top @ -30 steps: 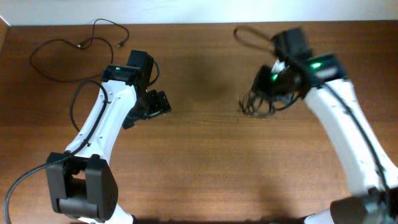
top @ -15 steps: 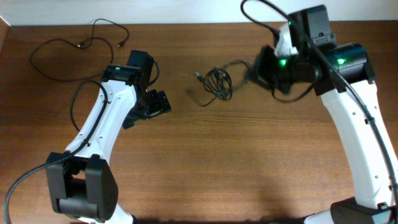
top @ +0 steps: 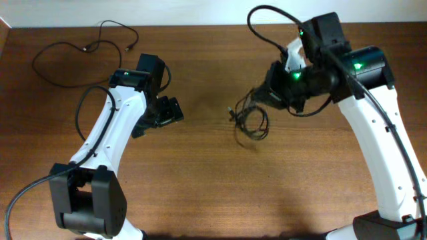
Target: Untangle cables
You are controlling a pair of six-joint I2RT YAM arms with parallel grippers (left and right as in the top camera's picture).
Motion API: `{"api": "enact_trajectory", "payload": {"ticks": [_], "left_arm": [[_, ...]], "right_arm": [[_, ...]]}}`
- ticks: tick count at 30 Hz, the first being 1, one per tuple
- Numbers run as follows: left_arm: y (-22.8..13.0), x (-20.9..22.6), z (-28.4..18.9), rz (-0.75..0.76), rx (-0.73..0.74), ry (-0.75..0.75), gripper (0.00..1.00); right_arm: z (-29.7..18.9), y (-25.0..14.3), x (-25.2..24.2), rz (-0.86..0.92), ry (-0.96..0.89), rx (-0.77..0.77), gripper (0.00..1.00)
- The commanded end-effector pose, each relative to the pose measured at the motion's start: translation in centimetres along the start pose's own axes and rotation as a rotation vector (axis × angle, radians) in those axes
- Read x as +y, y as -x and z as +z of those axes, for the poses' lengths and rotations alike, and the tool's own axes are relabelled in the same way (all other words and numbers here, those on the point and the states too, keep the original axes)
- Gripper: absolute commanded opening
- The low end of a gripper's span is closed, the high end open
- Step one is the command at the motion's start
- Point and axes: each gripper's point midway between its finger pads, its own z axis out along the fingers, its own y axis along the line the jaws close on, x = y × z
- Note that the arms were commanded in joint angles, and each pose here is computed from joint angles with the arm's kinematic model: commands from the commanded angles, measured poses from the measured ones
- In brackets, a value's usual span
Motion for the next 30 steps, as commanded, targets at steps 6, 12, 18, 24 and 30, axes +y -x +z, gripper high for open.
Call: {"api": "enact_trajectory", "payload": {"ticks": [6, 12, 18, 24, 30], "left_arm": [[0.1, 0.2, -0.1, -0.007, -0.007, 0.008, 0.99], [0.1, 0.2, -0.1, -0.007, -0.007, 0.008, 0.99], [0.1, 0.2, -0.1, -0.007, -0.007, 0.008, 0.99], [0.1, 0.2, -0.1, -0.007, -0.007, 0.008, 0.99], [0.1, 0.2, -0.1, -0.007, -0.007, 0.008, 0.99]], "right_arm": [[-0.9, 3.1, -6.7, 0.024, -0.397, -0.212, 0.04], [1.2, -0.1, -0.6, -0.174, -0.058, 0.014, 0.11], [0.3, 2.2, -7.6, 0.054, -0.46, -0.179, 0.05], [2.3, 0.8, -11.0, -0.012, -0.574, -0.089, 0.5], [11.9, -2.2, -14.6, -0.217, -0.425, 0.122, 0.74]]}}
